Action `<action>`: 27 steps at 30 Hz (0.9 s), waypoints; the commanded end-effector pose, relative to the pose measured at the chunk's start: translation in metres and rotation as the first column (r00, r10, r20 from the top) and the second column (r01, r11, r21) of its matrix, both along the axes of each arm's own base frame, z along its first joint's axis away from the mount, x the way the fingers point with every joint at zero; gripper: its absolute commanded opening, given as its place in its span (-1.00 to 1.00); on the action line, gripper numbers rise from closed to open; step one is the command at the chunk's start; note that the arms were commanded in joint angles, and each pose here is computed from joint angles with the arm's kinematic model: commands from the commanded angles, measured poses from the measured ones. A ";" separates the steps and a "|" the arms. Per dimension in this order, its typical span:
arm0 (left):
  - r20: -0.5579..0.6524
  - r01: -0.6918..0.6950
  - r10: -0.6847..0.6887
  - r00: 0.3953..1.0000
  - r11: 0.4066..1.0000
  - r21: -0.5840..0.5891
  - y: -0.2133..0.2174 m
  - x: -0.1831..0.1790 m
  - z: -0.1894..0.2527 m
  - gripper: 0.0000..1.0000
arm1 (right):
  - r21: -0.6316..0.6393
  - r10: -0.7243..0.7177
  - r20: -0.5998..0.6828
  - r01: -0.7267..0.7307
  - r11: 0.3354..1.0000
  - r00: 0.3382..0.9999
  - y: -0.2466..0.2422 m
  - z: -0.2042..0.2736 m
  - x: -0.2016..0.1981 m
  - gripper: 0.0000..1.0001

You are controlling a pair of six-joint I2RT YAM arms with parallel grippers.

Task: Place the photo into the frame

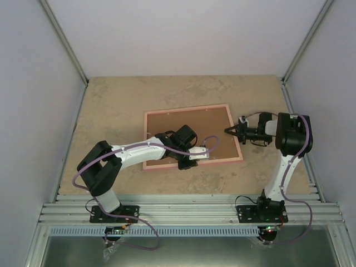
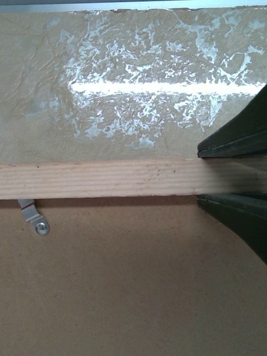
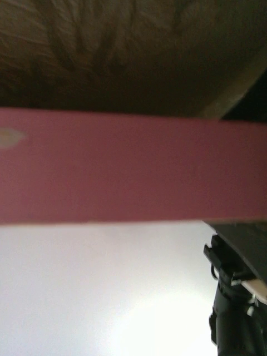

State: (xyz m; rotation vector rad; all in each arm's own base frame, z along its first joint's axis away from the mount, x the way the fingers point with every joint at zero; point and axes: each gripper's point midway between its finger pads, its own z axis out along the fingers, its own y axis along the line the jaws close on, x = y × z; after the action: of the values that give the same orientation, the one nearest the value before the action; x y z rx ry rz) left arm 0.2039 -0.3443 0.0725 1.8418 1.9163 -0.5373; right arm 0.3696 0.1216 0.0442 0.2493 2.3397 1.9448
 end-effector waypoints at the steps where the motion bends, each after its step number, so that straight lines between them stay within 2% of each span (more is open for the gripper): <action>1: 0.082 0.049 -0.040 0.996 0.993 -0.111 -0.018 0.002 0.044 -0.66 | 0.010 0.011 0.107 -0.012 1.000 0.994 0.002 0.032 0.003 -0.76; 7: 0.122 -0.025 0.038 0.992 0.994 -0.109 -0.003 0.012 0.075 0.18 | 0.000 0.012 0.197 -0.012 1.000 0.980 0.001 0.068 0.007 -0.99; 11: 0.108 -0.135 0.156 0.982 0.975 -0.178 0.019 0.036 0.114 0.64 | -0.008 0.009 0.268 -0.007 1.000 0.963 -0.002 0.096 0.009 -0.99; 14: 0.105 -0.235 0.268 0.958 0.938 -0.253 0.040 0.058 0.151 0.93 | -0.008 0.007 0.344 -0.005 1.000 0.939 -0.006 0.130 0.011 -0.99; 20: 0.098 -0.409 0.472 0.876 0.835 -0.368 0.083 0.092 0.201 0.99 | -0.052 0.012 0.530 0.018 0.998 0.848 -0.017 0.203 0.018 -0.99; 25: 0.015 -0.581 0.662 0.750 0.668 -0.466 0.136 0.131 0.231 0.98 | -0.092 0.003 0.673 0.080 0.993 0.740 -0.033 0.261 0.016 -0.99; 27: -0.012 -0.610 0.699 0.715 0.615 -0.500 0.152 0.138 0.245 0.98 | -0.114 -0.001 0.723 0.121 0.986 0.691 -0.041 0.281 0.013 -0.99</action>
State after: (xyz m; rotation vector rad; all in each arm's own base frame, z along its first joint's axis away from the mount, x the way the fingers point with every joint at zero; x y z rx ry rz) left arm 0.3274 -0.2189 0.2826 0.9480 1.9437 -0.4381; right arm 0.4016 0.0863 0.2551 -0.2011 2.0580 1.4854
